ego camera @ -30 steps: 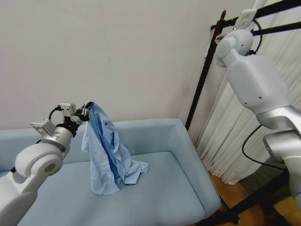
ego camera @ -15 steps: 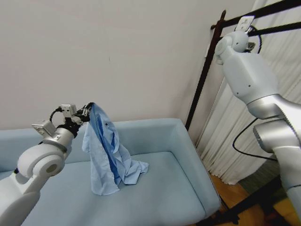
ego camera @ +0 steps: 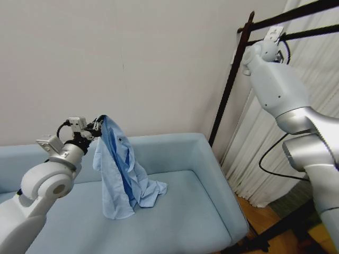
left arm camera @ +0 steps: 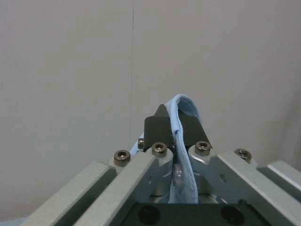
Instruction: Pick up the clothes from the sofa and hang them on the clothes hanger.
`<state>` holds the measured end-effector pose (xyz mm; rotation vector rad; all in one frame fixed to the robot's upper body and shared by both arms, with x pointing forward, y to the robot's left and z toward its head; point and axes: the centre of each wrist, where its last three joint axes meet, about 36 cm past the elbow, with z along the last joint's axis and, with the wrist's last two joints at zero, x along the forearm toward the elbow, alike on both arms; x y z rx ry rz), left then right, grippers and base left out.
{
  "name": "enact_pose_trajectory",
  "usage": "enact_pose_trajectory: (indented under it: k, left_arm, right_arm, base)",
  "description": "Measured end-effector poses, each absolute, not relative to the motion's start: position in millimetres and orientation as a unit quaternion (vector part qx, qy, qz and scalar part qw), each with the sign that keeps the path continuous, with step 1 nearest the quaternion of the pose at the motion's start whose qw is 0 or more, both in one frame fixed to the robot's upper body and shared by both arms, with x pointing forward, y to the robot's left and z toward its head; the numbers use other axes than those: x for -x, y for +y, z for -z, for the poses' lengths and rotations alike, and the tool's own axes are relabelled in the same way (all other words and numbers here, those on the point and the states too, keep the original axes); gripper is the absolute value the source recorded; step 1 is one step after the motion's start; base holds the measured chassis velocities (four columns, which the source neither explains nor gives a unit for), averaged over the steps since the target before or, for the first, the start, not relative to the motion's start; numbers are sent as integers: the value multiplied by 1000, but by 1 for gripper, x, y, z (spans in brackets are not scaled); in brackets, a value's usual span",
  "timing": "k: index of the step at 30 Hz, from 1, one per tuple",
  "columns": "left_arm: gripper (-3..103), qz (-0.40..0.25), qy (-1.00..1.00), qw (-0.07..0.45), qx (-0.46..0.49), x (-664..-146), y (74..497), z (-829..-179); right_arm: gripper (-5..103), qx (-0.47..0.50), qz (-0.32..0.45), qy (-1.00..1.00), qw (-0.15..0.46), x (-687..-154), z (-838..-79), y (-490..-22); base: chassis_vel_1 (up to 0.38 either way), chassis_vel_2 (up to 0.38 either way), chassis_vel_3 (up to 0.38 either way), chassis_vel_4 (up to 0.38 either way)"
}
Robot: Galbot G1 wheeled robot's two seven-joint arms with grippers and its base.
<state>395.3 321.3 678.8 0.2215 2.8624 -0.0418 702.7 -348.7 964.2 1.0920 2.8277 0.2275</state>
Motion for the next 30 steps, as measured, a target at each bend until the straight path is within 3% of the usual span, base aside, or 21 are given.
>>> enact_pose_trajectory:
  k: [4,5,7,12,14,17,19,21,30]
  left_arm:
    - [1,14,988,136,-76,-395,322,-679]
    - [1,14,988,136,-76,-395,322,-679]
    - [1,15,988,136,-76,-395,322,-679]
    - [1,15,987,138,-75,-395,322,-680]
    - [1,15,987,138,-75,-395,322,-680]
    - [1,16,987,139,-74,-395,322,-681]
    - [1,16,987,140,-74,-395,322,-681]
    - [1,16,987,140,-75,-394,321,-681]
    - [1,16,987,142,-74,-394,322,-682]
  right_arm:
    - [64,-359,-74,929,52,-703,-962,-350]
    - [53,-360,-73,929,52,-703,-962,-351]
    - [53,-360,-73,928,52,-703,-961,-351]
    - [27,-363,-72,928,53,-702,-960,-353]
    - [27,-363,-72,927,53,-702,-960,-353]
    - [10,-364,-70,927,55,-701,-959,-354]
    - [10,-364,-70,927,55,-701,-958,-355]
    - [2,-364,-69,927,56,-701,-956,-356]
    - [2,-365,-53,927,67,-696,-945,-362]
  base:
    - [0,0,0,0]
    - [0,0,0,0]
    - [0,0,0,0]
    - [0,0,0,0]
    - [0,0,0,0]
    - [0,0,0,0]
    - [0,0,0,0]
    - [0,0,0,0]
    - [0,0,0,0]
